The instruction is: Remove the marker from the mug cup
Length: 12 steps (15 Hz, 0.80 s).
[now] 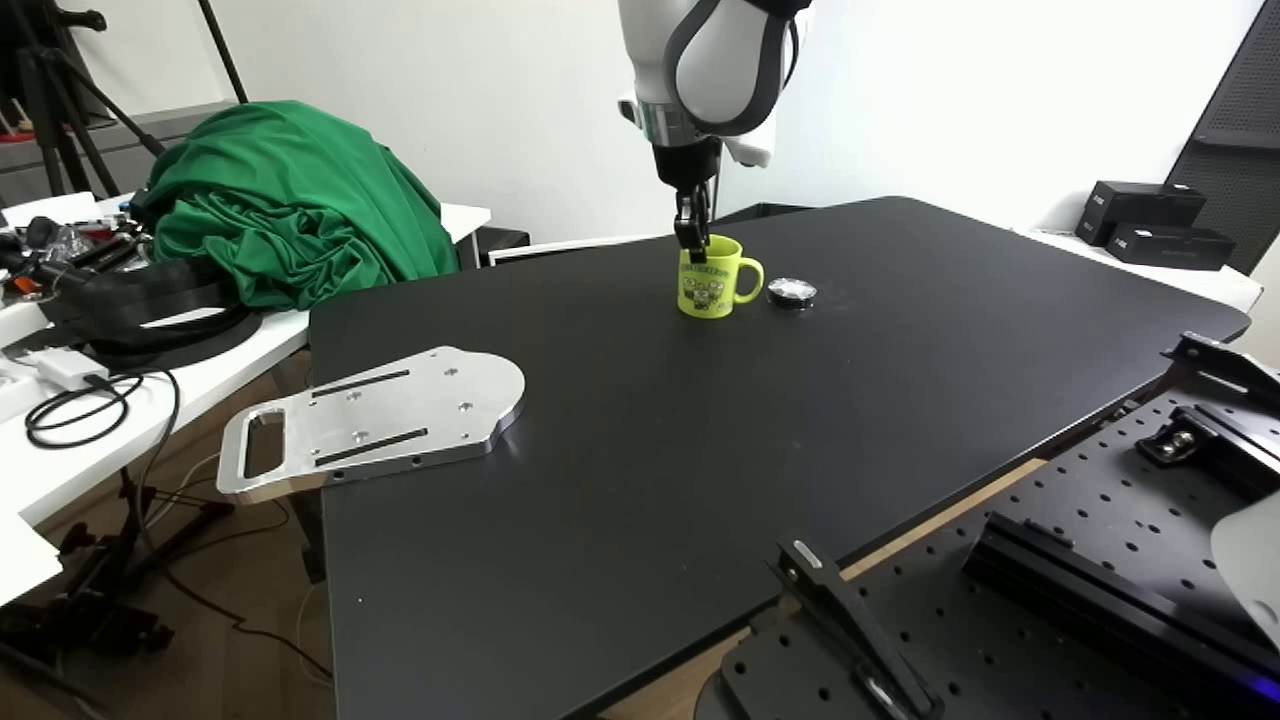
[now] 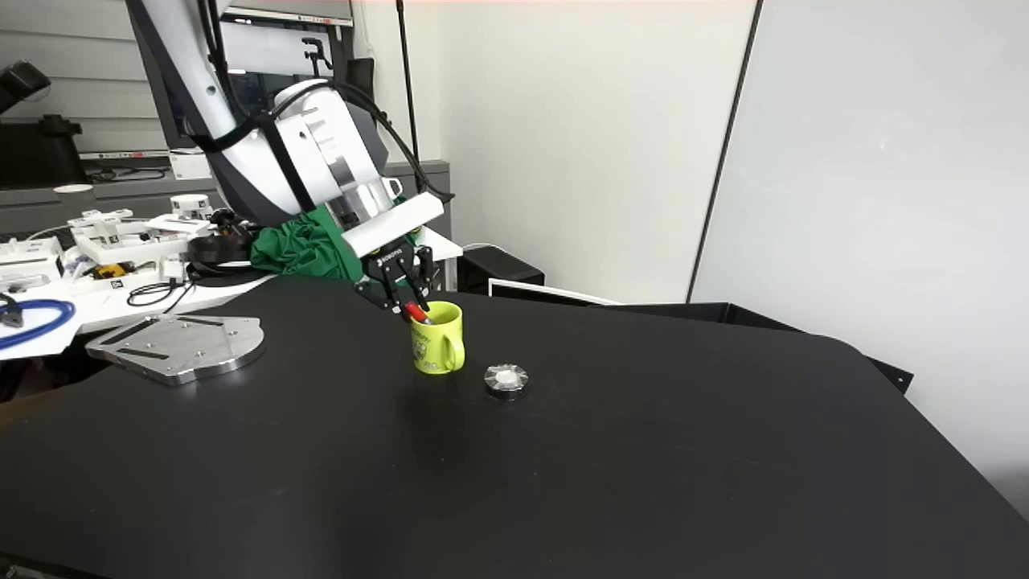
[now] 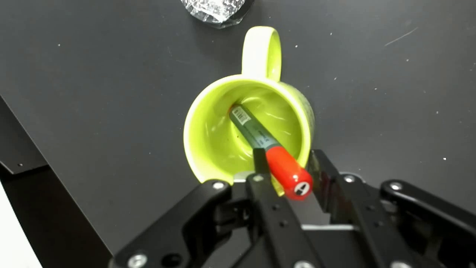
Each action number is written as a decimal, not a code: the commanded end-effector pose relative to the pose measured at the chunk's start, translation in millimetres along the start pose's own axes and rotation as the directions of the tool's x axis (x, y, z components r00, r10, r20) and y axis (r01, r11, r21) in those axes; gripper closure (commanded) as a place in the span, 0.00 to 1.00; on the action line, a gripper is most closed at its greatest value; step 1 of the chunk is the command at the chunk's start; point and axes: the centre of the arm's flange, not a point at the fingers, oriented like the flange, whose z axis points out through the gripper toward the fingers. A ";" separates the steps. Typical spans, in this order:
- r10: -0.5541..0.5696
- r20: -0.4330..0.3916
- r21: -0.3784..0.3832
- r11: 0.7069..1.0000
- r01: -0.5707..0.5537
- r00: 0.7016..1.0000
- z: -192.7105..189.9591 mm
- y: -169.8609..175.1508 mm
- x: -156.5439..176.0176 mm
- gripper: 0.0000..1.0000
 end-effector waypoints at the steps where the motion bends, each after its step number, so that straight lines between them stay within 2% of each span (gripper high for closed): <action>1: 0.048 0.013 -0.022 0.999 -0.048 0.999 1.2 7.4 -0.2 0.97; 7: 0.086 0.005 -0.020 0.996 -0.086 0.996 -13.4 23.9 -9.6 0.95; 12: 0.129 -0.020 -0.035 0.991 -0.129 0.991 -48.1 47.3 -25.2 0.95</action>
